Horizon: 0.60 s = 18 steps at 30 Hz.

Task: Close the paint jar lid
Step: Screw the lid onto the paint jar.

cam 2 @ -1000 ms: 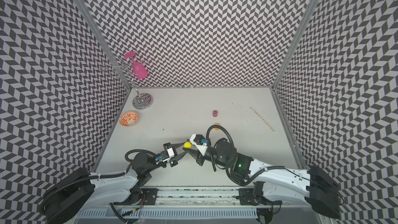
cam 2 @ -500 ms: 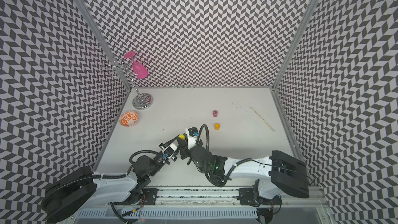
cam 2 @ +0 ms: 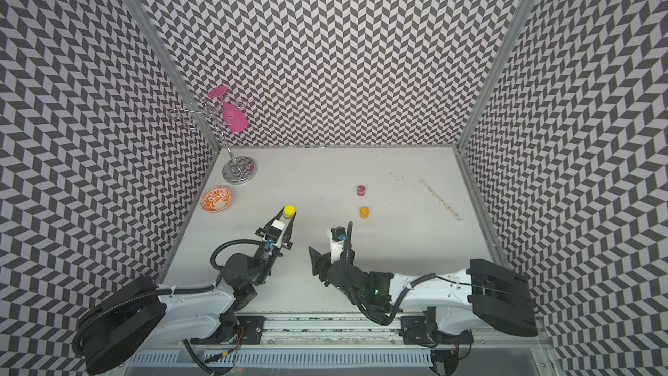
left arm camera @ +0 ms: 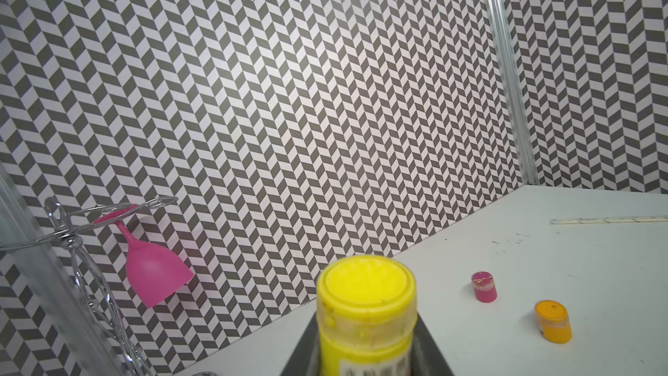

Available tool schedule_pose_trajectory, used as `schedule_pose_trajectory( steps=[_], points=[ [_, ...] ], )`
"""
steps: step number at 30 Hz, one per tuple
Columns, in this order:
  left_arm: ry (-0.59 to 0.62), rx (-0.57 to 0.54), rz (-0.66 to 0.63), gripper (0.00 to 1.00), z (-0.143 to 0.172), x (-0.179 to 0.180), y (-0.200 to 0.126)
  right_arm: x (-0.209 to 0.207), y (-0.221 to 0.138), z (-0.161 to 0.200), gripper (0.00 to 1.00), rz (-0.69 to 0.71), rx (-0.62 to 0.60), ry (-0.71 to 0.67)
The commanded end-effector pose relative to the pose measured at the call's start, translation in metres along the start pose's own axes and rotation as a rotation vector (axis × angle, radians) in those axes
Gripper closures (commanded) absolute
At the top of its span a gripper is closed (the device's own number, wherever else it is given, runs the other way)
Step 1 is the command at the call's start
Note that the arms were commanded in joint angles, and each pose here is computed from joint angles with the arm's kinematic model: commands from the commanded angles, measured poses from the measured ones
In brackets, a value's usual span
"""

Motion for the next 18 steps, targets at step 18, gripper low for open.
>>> schedule_pose_trajectory(
  steps=[18],
  points=[
    [-0.25,-0.362,1.284,0.74,-0.037,-0.122,-0.05,0.018,-0.086,-0.072,0.24,-0.727,-0.245,-0.7]
  ],
)
Point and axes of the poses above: each gripper's point midway between its finger pads, its own y axis out along the fingers, its own x axis along the line the jaws close on, z = x × y, the point moved 4 cm from there along -y, back along the fingers, and after that the axes turned 2 degrees about y, right-handed, at the moved point
